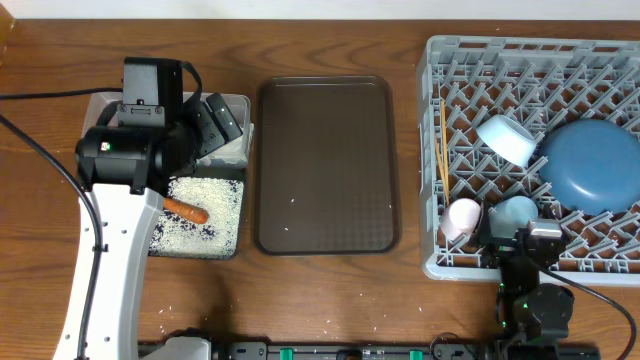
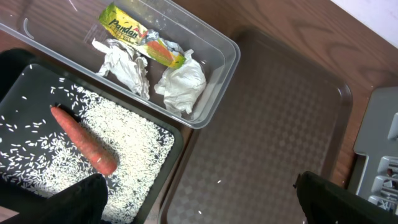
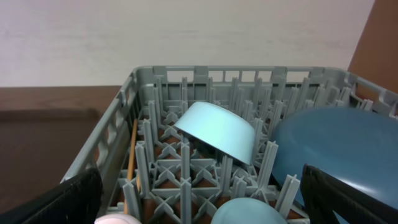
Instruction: Sort waste into correct bins and load items into the dishwasher rack
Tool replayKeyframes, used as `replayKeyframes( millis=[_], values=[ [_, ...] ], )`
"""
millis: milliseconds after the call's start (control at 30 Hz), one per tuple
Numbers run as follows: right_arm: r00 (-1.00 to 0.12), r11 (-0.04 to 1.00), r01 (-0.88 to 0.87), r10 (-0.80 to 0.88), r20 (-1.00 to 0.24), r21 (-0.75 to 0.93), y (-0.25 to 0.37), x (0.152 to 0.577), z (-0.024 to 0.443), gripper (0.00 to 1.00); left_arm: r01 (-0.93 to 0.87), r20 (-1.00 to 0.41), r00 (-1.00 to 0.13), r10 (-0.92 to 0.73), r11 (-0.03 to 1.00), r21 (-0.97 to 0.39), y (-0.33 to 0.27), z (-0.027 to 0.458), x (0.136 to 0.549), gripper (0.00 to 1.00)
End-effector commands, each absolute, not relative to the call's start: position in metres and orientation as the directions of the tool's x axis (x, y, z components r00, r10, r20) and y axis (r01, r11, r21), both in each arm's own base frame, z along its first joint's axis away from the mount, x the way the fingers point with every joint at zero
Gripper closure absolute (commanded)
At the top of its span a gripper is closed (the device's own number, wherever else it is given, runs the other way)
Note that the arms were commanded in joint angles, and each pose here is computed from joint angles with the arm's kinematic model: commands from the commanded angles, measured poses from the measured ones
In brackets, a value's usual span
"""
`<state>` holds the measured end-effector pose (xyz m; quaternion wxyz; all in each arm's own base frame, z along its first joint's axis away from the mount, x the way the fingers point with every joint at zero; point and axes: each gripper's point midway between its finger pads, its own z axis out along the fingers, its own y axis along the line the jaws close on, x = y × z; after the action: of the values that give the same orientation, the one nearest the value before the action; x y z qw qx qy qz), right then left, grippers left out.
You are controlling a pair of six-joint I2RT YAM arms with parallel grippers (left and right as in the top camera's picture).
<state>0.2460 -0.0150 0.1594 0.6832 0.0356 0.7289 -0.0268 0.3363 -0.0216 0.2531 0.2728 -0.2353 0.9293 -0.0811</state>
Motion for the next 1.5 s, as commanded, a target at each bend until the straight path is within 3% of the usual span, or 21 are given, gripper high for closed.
replayKeyframes(
  millis=[0, 1467],
  values=[
    [-0.053, 0.992, 0.11, 0.062, -0.997, 0.056, -0.017, 0.2454, 0.1601, 0.01, -0.402, -0.472, -0.74, -0.479, 0.878, -0.261, -0.0173, 0.2509, 0.3357, 0.01],
    [-0.055, 0.993, 0.1, 0.065, -0.996, 0.06, -0.0153, 0.2456, 0.1599, 0.01, -0.403, -0.47, -0.741, -0.479, 0.878, -0.26, -0.0172, 0.25, 0.3357, 0.01]
  ],
)
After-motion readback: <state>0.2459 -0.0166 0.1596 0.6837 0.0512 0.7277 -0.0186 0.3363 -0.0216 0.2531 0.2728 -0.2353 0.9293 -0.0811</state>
